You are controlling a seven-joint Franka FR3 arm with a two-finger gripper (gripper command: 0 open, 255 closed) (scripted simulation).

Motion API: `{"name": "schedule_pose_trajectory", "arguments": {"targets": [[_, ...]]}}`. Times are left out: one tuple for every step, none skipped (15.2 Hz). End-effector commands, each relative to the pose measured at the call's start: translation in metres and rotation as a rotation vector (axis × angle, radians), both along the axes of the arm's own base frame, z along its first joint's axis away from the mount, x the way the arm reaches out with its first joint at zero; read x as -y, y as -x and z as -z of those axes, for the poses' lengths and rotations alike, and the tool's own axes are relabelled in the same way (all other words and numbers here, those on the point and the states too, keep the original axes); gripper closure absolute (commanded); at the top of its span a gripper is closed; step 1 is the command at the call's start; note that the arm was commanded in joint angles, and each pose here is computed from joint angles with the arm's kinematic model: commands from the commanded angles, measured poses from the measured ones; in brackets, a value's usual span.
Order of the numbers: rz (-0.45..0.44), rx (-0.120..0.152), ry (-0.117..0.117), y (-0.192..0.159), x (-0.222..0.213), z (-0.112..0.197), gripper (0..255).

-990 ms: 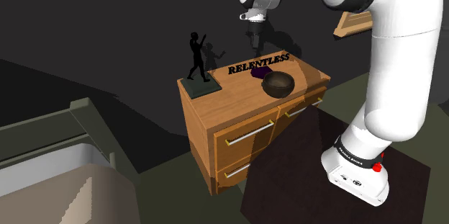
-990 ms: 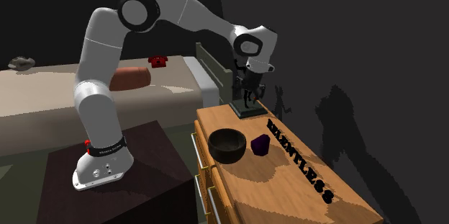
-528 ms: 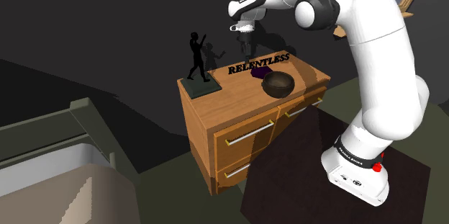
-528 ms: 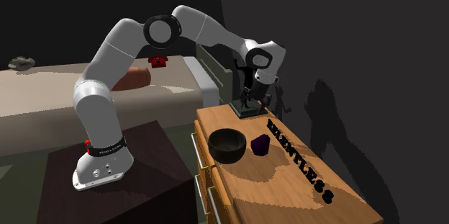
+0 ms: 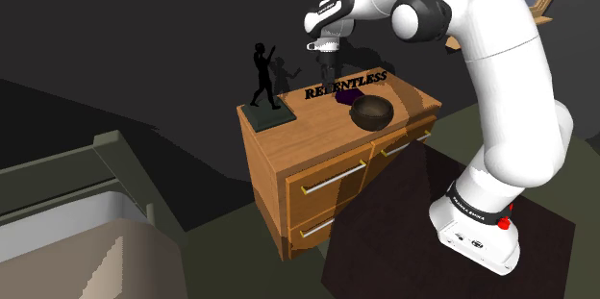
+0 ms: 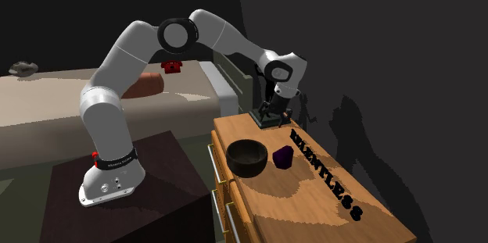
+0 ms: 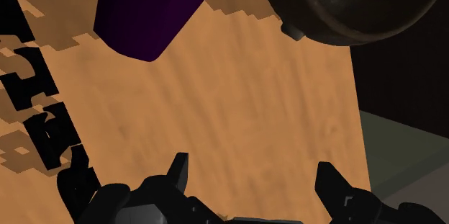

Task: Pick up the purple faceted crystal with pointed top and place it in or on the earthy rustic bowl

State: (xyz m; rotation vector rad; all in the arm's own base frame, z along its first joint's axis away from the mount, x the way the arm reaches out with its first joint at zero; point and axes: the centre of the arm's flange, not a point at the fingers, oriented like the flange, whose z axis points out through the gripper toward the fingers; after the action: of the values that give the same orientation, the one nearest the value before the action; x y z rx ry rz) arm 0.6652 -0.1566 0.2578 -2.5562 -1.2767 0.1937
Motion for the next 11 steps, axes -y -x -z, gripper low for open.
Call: {"name": "schedule_pose_trajectory", "arguments": {"targets": [[0.0, 0.0, 0.0, 0.0002, 0.0002, 0.0009, 0], [0.0, 0.0, 0.0, 0.0002, 0.0002, 0.0009, 0], [0.0, 0.0, 0.0, 0.0002, 0.0002, 0.0009, 0], [0.0, 0.0, 0.0, 0.0002, 0.0002, 0.0009, 0], [0.0, 0.0, 0.0, 0.0002, 0.0002, 0.0009, 0], [0.0, 0.0, 0.0, 0.0002, 0.0002, 0.0009, 255], [0.0, 0.0, 0.0, 0.0002, 0.0002, 0.0009, 255], [0.0, 0.0, 0.0, 0.0002, 0.0002, 0.0009, 255], [0.0, 0.0, 0.0, 0.0002, 0.0002, 0.0009, 255], [0.0, 0.0, 0.0, 0.0002, 0.0002, 0.0009, 255], [0.0, 0.0, 0.0, 0.0002, 0.0002, 0.0009, 255]]}}
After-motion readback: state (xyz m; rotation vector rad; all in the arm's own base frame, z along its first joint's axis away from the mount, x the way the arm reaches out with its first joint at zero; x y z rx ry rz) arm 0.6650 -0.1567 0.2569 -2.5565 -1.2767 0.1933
